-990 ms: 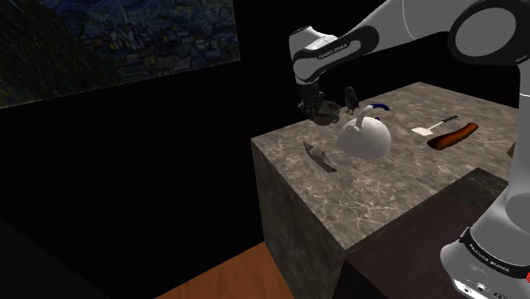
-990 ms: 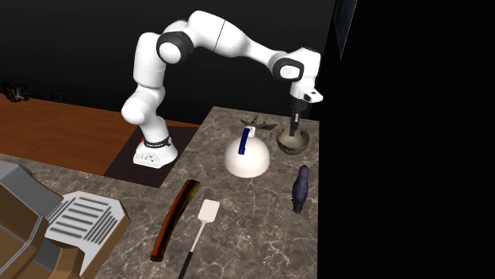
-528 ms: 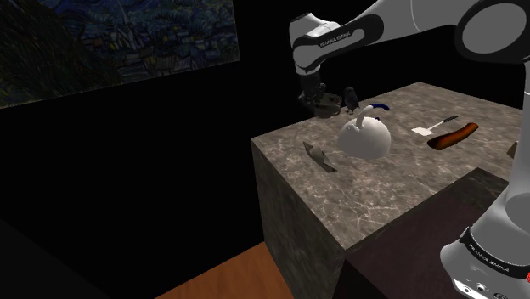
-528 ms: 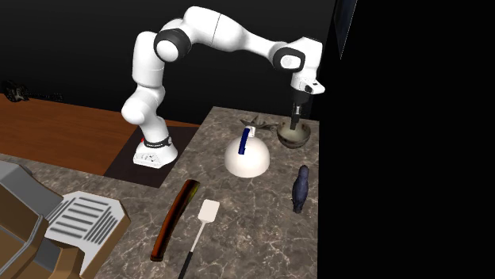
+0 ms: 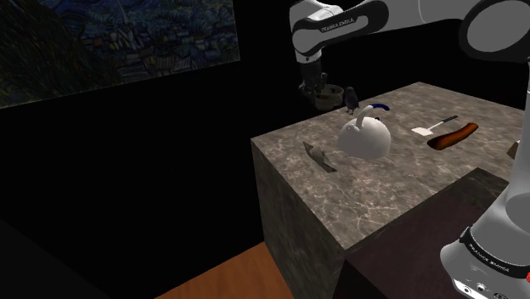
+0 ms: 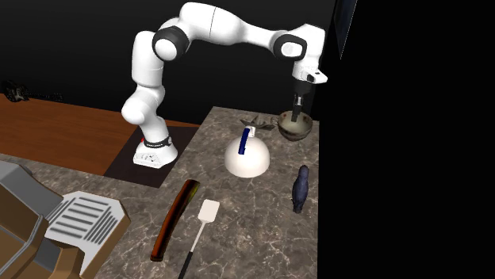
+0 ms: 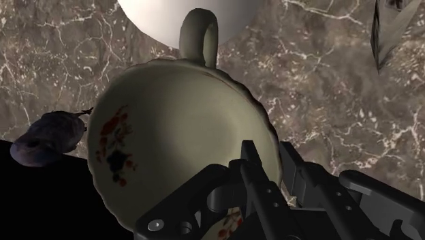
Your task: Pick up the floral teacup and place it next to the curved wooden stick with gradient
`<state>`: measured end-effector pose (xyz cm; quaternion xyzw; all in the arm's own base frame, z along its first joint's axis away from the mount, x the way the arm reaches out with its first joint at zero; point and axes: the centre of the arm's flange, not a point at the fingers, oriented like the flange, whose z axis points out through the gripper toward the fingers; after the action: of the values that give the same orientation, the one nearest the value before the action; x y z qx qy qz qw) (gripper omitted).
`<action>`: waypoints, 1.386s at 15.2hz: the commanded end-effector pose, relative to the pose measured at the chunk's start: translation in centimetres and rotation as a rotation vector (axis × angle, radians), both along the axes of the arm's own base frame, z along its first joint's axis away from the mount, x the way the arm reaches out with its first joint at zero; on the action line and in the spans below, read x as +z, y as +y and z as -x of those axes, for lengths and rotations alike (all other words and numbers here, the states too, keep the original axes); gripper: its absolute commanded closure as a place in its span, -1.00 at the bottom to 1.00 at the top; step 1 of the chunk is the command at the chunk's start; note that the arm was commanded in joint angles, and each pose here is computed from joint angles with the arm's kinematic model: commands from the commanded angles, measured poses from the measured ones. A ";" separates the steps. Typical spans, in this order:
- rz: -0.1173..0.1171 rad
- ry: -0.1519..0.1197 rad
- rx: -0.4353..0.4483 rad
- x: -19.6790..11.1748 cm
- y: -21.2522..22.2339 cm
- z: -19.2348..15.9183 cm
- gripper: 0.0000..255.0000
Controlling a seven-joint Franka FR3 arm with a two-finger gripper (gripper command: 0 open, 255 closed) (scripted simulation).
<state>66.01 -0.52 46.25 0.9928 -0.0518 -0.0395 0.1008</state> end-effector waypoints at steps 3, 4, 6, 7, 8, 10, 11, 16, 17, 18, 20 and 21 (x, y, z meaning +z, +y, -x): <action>0.000 0.000 0.000 2.2 0.0 -0.1 1.00; 0.000 0.000 0.000 2.4 0.0 -0.1 1.00; 0.000 0.000 0.000 2.4 -2.4 0.8 1.00; 0.000 0.000 0.000 2.5 -3.7 1.2 1.00; 0.000 0.000 0.000 2.5 -4.9 1.7 1.00; 0.000 0.000 0.000 2.5 -7.4 2.6 1.00; 0.000 0.000 0.000 2.5 -8.6 3.0 1.00; 0.000 0.000 0.000 2.5 -14.9 5.2 1.00; 0.000 0.000 0.000 2.5 -16.1 5.7 1.00; 0.000 0.000 0.000 2.5 -17.3 6.1 1.00; 0.000 0.000 0.000 2.5 -19.8 7.0 1.00; 0.000 0.000 0.000 2.5 -21.1 7.5 1.00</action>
<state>59.26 -20.12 48.82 0.9927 -0.0526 -0.0395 0.1007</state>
